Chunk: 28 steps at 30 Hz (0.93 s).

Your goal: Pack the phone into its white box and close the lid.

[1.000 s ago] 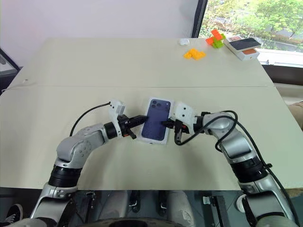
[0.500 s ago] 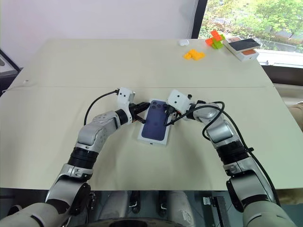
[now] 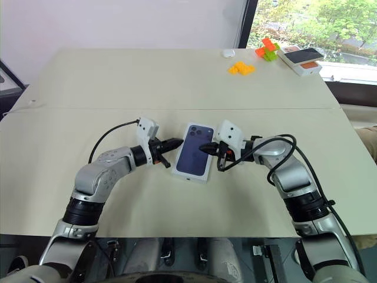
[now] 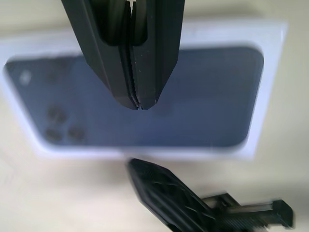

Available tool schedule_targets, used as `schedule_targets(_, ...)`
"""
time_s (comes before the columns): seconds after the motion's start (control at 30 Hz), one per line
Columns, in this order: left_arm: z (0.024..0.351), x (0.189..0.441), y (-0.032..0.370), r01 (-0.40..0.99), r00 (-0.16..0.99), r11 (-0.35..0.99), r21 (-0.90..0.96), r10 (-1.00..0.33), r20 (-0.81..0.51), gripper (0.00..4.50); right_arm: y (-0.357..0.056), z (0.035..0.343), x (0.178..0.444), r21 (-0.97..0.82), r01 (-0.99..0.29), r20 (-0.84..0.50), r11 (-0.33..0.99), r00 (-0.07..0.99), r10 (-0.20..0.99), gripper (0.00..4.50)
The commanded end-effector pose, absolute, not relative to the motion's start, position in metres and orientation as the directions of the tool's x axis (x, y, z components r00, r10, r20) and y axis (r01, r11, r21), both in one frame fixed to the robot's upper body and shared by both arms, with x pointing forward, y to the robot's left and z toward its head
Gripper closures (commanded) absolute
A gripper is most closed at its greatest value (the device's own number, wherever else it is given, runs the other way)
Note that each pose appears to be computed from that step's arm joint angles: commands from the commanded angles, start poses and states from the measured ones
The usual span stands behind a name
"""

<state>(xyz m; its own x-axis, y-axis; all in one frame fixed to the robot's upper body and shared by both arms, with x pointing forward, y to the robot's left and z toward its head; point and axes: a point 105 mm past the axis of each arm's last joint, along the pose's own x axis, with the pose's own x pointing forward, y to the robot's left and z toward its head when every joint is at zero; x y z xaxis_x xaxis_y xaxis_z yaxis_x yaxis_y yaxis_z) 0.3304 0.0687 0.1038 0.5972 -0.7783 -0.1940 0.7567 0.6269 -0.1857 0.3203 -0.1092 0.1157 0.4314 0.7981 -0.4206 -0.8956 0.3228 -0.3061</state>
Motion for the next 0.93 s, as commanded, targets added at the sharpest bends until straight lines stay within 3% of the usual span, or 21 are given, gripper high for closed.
schedule_targets(0.03,0.095,0.328,0.066,0.766,0.587,0.624,-0.151,-0.776,-0.229,4.50,-0.108,0.117,0.324,-0.404,-0.869,-0.438,0.285,0.458,0.774,4.44)
schedule_targets(0.17,0.107,0.329,0.071,0.772,0.589,0.617,-0.154,-0.785,-0.192,4.50,-0.109,0.136,0.329,-0.340,-0.877,-0.367,0.339,0.456,0.811,4.44)
schedule_targets(0.2,0.110,0.330,0.073,0.772,0.589,0.615,-0.160,-0.787,-0.184,4.25,-0.109,0.140,0.329,-0.303,-0.885,-0.351,0.354,0.449,0.822,4.49)
schedule_targets(0.3,0.126,0.329,0.084,0.777,0.596,0.613,-0.141,-0.789,-0.145,3.33,-0.113,0.150,0.328,-0.254,-0.896,-0.323,0.365,0.434,0.841,3.68)
schedule_targets(0.47,0.150,0.331,0.133,0.732,0.667,0.676,-0.083,-0.736,-0.118,0.78,-0.133,0.166,0.332,-0.315,-0.865,-0.292,0.391,0.480,0.827,1.14)
schedule_targets(0.53,0.156,0.326,0.154,0.722,0.680,0.690,-0.052,-0.722,-0.125,0.00,-0.144,0.170,0.332,-0.317,-0.856,-0.290,0.409,0.498,0.817,0.07)
schedule_targets(0.67,0.165,0.311,0.193,0.705,0.702,0.709,0.006,-0.697,-0.146,0.00,-0.165,0.174,0.327,-0.305,-0.858,-0.313,0.414,0.501,0.807,0.03)
schedule_targets(0.93,0.150,0.285,0.246,0.616,0.770,0.787,0.021,-0.597,-0.224,0.00,-0.187,0.180,0.317,-0.286,-0.862,-0.344,0.418,0.499,0.795,0.03)
